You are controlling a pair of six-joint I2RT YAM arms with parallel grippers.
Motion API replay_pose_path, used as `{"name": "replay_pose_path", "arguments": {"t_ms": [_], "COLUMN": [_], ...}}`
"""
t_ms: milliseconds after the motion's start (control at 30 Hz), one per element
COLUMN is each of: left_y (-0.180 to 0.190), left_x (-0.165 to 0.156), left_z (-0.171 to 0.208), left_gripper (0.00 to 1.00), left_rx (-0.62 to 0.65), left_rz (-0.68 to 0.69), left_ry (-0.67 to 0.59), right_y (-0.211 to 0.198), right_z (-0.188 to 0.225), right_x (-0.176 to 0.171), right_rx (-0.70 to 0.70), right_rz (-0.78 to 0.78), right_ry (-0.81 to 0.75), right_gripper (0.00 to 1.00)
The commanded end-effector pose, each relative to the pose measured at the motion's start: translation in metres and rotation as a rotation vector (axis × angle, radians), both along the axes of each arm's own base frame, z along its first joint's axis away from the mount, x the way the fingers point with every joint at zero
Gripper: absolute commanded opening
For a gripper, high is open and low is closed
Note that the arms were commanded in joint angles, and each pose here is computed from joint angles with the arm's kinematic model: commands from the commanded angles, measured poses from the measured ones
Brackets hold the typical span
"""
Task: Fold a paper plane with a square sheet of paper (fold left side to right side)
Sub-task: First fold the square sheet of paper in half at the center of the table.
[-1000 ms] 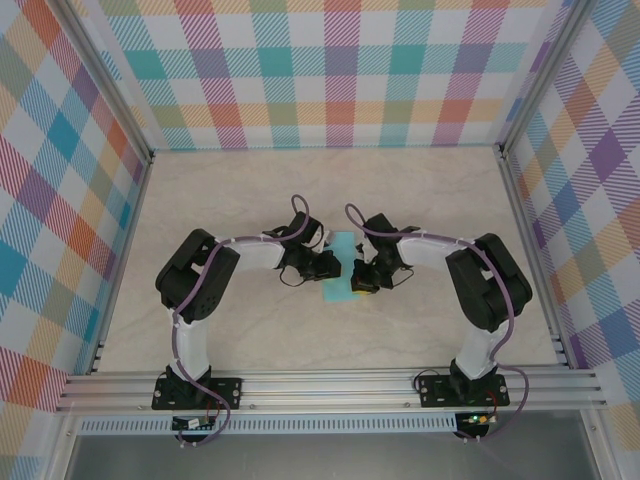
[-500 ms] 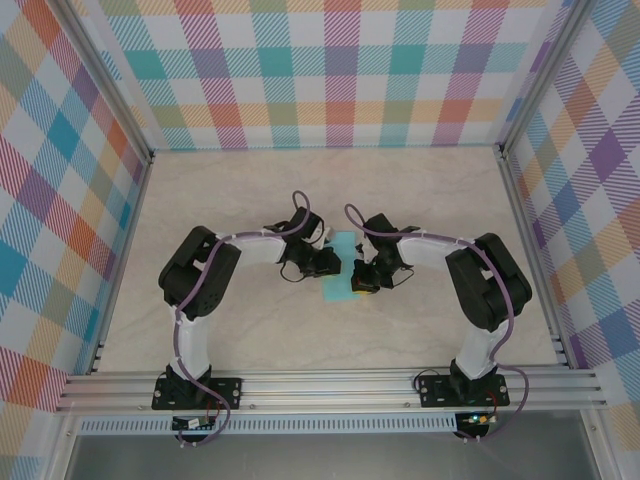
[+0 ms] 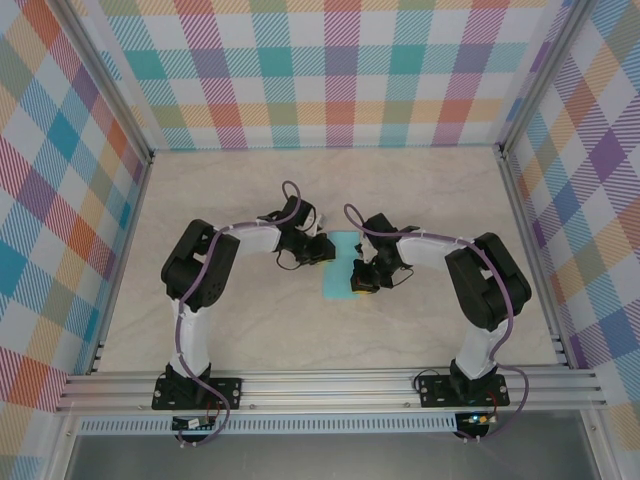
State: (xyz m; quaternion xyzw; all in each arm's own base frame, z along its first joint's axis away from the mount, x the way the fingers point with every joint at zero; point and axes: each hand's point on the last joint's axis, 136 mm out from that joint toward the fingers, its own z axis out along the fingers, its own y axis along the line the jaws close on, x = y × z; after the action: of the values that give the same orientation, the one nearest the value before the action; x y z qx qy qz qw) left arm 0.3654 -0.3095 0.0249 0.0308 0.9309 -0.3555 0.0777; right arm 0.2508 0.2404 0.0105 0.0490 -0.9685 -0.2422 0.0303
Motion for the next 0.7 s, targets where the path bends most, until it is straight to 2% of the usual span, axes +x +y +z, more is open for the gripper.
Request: {"name": "replay_pose_path", "arguments": {"t_ms": [0, 667], "left_y": [0.02, 0.03], "left_x": [0.035, 0.094], "left_z": [-0.005, -0.003], "left_gripper": [0.17, 0.17], "left_rx": [0.07, 0.082], "left_rz": [0.086, 0.177], "left_ry": [-0.059, -0.073], "right_y": [-0.044, -0.043], "right_z": [-0.048, -0.046], "right_x": [-0.028, -0.027], "right_rx": [-0.234, -0.225], "right_rz": [0.015, 0.019], "right_ry": [0.089, 0.08], "right_gripper": [0.01, 0.01]}}
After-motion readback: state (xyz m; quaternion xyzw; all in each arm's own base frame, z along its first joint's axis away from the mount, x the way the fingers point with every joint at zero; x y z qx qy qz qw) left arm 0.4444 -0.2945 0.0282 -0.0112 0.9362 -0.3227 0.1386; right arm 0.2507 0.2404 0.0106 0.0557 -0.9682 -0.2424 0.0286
